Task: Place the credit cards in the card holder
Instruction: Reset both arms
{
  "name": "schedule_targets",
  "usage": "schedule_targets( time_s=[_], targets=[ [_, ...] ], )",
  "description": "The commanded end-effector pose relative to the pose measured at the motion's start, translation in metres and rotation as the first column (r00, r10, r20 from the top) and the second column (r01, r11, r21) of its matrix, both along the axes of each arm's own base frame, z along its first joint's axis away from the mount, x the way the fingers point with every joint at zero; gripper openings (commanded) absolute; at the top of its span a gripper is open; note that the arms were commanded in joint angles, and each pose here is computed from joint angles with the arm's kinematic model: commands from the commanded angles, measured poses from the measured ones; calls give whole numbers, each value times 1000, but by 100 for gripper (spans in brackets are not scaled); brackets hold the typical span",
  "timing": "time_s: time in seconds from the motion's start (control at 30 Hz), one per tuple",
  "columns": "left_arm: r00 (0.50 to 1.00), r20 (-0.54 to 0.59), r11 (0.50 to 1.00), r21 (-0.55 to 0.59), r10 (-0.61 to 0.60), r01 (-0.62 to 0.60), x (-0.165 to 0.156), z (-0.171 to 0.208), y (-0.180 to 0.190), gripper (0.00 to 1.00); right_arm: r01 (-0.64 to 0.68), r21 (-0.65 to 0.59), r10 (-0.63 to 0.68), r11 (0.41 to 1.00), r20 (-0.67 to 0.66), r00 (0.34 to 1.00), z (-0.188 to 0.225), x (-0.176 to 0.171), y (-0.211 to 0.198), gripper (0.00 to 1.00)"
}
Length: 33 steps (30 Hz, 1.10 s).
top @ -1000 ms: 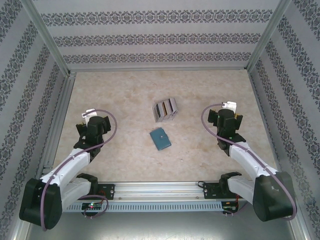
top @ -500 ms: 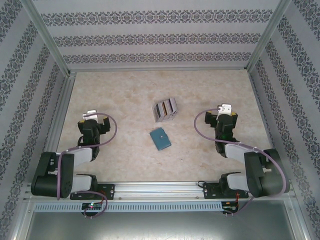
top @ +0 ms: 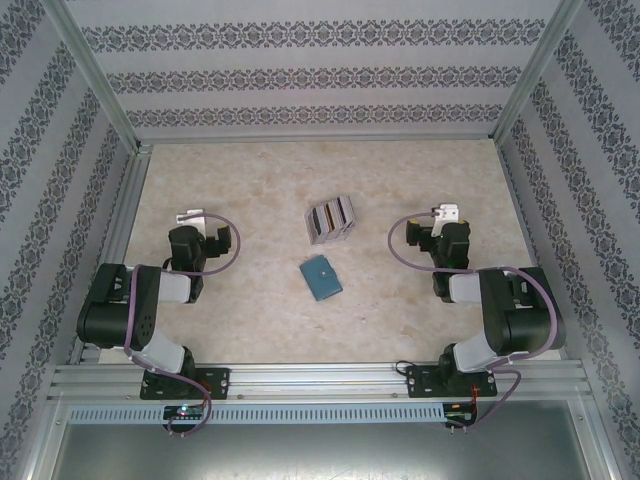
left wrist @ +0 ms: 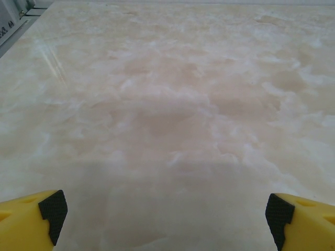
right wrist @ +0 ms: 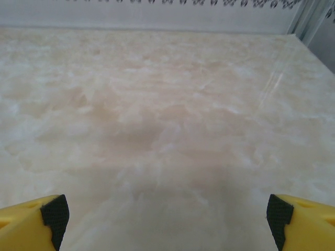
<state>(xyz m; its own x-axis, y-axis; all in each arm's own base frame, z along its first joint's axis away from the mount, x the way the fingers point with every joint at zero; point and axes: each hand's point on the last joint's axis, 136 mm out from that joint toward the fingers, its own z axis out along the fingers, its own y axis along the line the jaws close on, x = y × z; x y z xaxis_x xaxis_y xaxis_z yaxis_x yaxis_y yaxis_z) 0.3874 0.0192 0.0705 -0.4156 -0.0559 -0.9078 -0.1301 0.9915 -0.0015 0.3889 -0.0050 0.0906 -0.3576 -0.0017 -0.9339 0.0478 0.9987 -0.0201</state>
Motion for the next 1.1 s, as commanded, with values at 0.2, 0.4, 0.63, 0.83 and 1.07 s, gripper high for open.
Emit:
schedule_targets(
  time_s=[0.2, 0.4, 0.63, 0.83, 1.07],
  targets=[
    [997, 27, 997, 17, -75, 75, 12, 13, -8, 100, -36, 38, 34, 999, 45, 998, 15, 9, 6, 98],
    [997, 27, 997, 17, -75, 75, 12, 13, -8, 99, -37, 39, 35, 999, 47, 998, 16, 9, 7, 98],
    [997, 26, 997, 18, -76, 75, 12, 12, -8, 100, -37, 38, 36, 999, 47, 998, 16, 9, 7, 98],
    [997, 27, 997, 18, -76, 75, 12, 13, -8, 99, -37, 39, 35, 999, 46, 998, 15, 9, 7, 98],
    [997, 27, 997, 18, -76, 75, 12, 12, -8, 100, -37, 38, 35, 999, 47, 998, 15, 9, 7, 98]
  ],
)
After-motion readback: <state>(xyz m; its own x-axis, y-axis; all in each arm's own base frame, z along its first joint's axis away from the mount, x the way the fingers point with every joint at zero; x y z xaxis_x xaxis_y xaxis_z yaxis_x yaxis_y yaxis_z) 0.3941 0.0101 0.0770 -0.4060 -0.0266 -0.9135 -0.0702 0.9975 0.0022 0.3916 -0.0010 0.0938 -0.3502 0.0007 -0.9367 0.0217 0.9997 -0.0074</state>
